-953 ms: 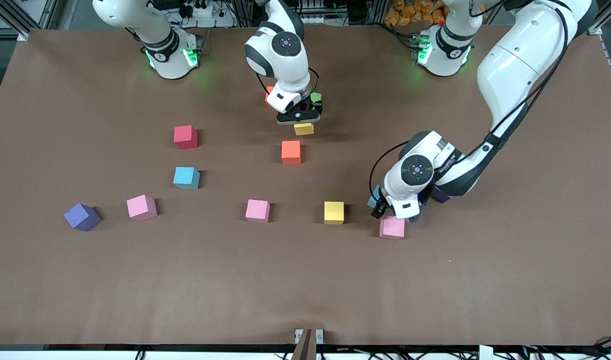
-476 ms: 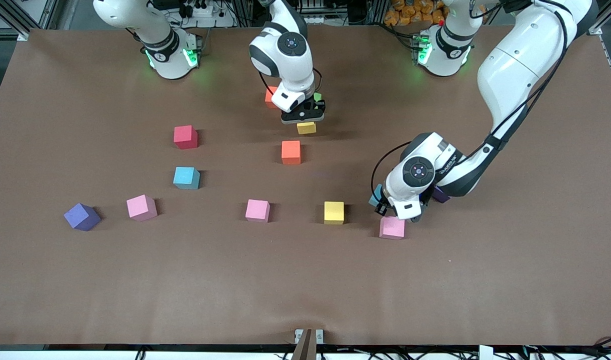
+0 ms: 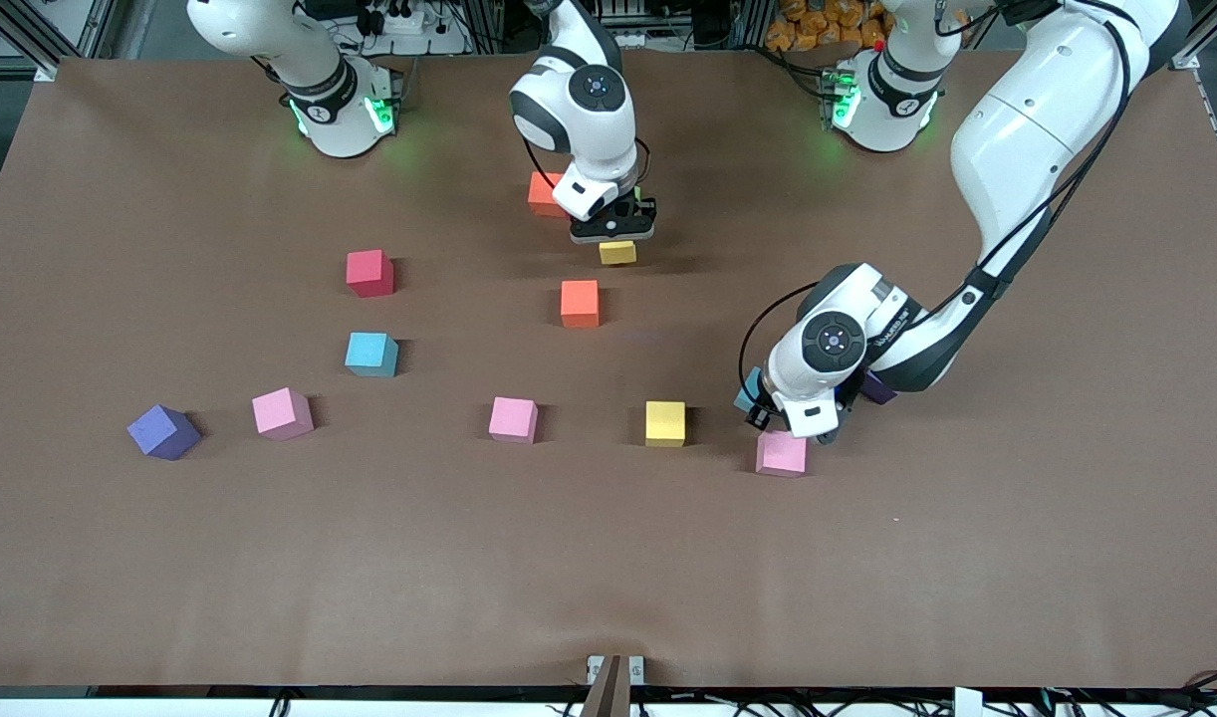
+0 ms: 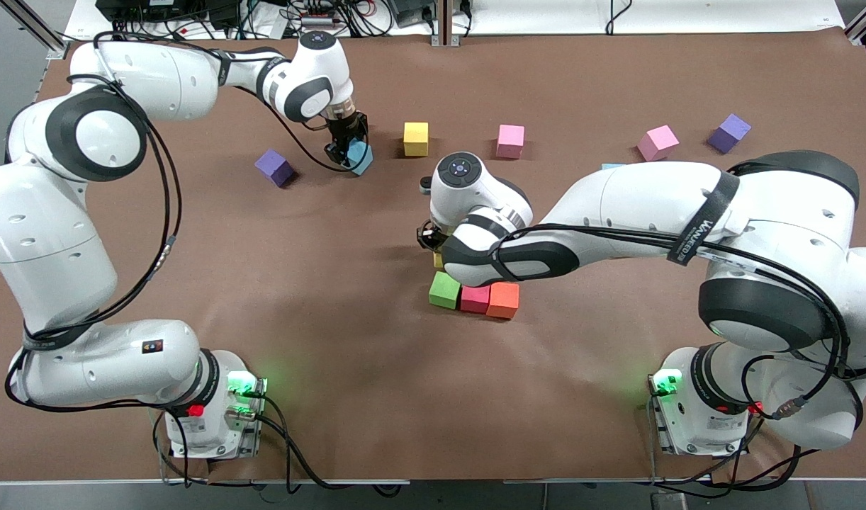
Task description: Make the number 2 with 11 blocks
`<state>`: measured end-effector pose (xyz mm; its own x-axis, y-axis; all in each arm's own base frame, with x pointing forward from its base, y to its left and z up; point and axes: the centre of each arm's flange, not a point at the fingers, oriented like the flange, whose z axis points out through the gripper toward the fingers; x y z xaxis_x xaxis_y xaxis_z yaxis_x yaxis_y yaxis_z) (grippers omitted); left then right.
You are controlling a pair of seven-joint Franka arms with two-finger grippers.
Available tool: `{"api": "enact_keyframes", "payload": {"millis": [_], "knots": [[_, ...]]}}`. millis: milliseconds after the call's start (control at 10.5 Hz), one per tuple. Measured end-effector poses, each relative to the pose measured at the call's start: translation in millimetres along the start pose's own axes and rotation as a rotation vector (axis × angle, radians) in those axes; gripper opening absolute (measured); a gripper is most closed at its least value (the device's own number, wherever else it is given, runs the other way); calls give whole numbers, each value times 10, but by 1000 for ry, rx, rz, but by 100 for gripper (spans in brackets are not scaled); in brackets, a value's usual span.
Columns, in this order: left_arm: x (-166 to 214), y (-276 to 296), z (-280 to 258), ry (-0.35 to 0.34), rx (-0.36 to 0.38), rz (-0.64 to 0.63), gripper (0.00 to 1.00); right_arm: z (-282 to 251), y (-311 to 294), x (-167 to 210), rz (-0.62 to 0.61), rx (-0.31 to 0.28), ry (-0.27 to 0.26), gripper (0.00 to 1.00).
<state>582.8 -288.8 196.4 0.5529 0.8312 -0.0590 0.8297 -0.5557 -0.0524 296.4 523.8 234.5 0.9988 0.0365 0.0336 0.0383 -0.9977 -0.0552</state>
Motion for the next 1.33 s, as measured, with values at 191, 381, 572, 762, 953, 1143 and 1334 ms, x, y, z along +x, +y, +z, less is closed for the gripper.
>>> {"api": "enact_keyframes", "payload": {"millis": [191, 381, 572, 762, 953, 1143, 1334], "knots": [[-5, 29, -79, 6, -14, 84, 59, 19, -6, -19, -3, -3, -1, 52], [-33, 50, -129, 11, -22, 167, 59, 47, -32, -74, -13, -7, -4, 52], [-97, 62, -137, 12, -24, 239, 59, 96, -54, -134, -24, -13, -9, 52], [-179, 71, -134, 13, -23, 288, 59, 117, -60, -155, -27, -16, -11, 52], [-222, 75, -132, 13, -22, 302, 59, 129, -67, -172, -30, -18, -12, 52], [-237, 77, -131, 13, -22, 312, 59, 135, -79, -196, -35, -18, -13, 52], [-258, 79, -130, 13, -22, 315, 59, 156, -82, -212, -38, -22, -15, 52]]}}
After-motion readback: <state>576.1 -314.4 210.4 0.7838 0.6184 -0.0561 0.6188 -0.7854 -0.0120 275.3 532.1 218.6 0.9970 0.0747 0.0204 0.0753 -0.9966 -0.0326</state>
